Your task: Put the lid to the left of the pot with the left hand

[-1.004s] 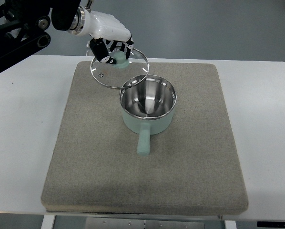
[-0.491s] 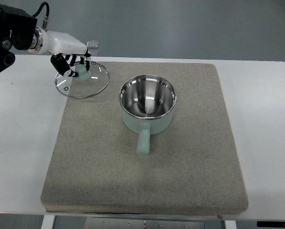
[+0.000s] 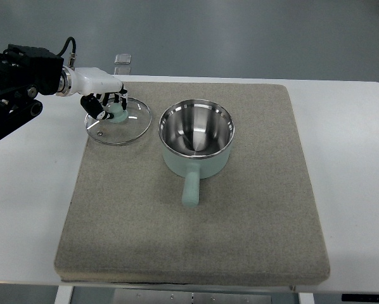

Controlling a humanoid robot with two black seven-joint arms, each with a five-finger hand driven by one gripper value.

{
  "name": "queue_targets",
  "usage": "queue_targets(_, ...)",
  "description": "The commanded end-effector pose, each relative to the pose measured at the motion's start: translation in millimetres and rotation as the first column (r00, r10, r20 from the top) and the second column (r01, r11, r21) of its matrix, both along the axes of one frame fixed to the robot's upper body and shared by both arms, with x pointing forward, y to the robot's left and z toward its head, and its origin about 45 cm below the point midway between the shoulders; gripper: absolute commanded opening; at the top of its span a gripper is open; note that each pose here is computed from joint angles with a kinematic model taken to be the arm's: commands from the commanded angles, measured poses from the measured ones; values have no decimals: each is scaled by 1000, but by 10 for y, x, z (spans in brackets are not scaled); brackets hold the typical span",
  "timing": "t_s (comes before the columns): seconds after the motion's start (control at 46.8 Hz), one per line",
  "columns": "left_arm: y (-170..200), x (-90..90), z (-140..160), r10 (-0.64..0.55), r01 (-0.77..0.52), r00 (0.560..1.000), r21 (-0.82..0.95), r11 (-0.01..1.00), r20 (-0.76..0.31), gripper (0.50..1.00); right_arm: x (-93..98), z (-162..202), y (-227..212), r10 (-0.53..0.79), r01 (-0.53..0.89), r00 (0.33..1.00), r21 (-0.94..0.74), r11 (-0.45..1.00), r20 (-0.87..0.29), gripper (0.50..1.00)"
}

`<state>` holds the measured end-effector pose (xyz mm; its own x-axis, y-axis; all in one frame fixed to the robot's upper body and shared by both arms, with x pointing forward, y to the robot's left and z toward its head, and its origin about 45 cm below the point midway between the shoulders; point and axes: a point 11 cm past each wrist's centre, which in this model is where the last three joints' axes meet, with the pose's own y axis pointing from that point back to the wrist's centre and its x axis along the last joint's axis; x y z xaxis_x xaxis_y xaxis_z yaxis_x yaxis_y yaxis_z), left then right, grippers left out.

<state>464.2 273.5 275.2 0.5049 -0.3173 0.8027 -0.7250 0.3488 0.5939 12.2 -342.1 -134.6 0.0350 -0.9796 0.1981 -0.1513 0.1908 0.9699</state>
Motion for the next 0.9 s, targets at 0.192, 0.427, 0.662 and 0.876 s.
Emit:
queue_targets(0.192,-10,3,-24,1,0,1000,-6,1000,3,500,0,0,0,0,0,1000,0,1000,0,921)
queue_targets(0.427,-53,23,11,-2,3,1000,-40,999,30,758,0,0,0,0,0,1000,0,1000,0,921)
queue_targets(0.662,-73,39,50,-7,11,998,-55,998,60,992,0,0,0,0,0,1000,0,1000,0,921)
queue_targets(0.876,-69,47,118,57,-50,998,-227,973,23,996,0,0,0,0,0,1000,0,1000,0,921)
